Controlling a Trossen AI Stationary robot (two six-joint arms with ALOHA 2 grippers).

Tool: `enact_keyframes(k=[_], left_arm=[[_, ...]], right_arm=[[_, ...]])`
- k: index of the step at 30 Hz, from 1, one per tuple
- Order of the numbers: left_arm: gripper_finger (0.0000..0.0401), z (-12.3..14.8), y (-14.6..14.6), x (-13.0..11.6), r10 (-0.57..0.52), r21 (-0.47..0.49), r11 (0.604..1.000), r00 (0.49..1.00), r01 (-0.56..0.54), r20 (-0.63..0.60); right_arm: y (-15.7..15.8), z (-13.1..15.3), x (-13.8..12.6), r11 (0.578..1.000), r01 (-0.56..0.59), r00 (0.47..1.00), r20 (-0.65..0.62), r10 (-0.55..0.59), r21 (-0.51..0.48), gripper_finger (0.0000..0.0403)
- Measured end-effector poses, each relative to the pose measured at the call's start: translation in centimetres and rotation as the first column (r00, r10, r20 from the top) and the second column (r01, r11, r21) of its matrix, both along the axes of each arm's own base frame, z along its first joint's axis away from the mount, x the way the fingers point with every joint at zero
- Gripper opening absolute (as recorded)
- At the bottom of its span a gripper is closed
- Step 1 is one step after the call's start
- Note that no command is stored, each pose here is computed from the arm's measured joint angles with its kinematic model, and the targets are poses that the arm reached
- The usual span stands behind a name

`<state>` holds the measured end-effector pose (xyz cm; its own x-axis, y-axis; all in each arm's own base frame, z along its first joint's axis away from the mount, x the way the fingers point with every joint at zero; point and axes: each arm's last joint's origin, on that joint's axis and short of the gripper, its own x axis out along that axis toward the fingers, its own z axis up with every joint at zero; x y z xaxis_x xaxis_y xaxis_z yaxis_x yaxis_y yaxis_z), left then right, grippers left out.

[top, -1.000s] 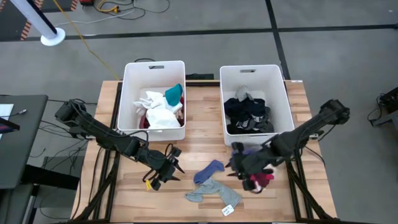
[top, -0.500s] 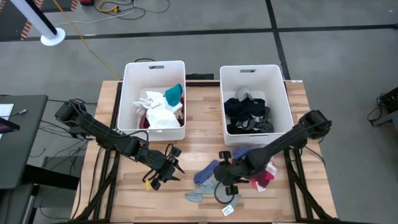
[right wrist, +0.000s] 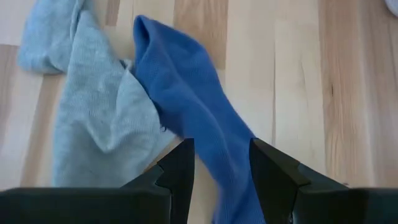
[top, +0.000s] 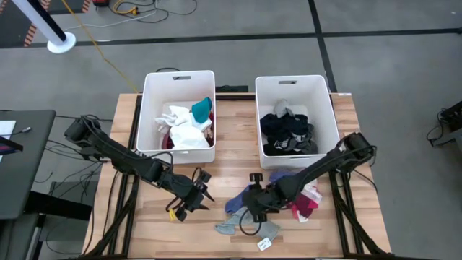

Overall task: Sort clothes
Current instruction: Put the blue sock into the right white bin

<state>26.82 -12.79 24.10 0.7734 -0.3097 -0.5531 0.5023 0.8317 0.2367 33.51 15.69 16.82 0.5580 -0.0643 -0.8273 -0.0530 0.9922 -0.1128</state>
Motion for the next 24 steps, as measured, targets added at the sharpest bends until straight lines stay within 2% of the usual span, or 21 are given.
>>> enact_keyframes(k=[13, 24], left_arm=[[0.0153, -6.1, -1.3, 2.6, -0.007, 0.078, 0.997, 0.992, 0.017, -0.127], [0.0153, -5.9, -1.5, 3.2, -0.004, 0.045, 0.999, 0.997, 0.007, -0.075]], right_arm=[[0.2, 0.1, 0.1, 0.999, 0.025, 0.999, 0.018, -0.026, 0.03, 0.0168], [0.1, -0.3, -0.2, 0.997, 0.053, 0.999, 0.001, -0.053, 0.048, 0.0168]])
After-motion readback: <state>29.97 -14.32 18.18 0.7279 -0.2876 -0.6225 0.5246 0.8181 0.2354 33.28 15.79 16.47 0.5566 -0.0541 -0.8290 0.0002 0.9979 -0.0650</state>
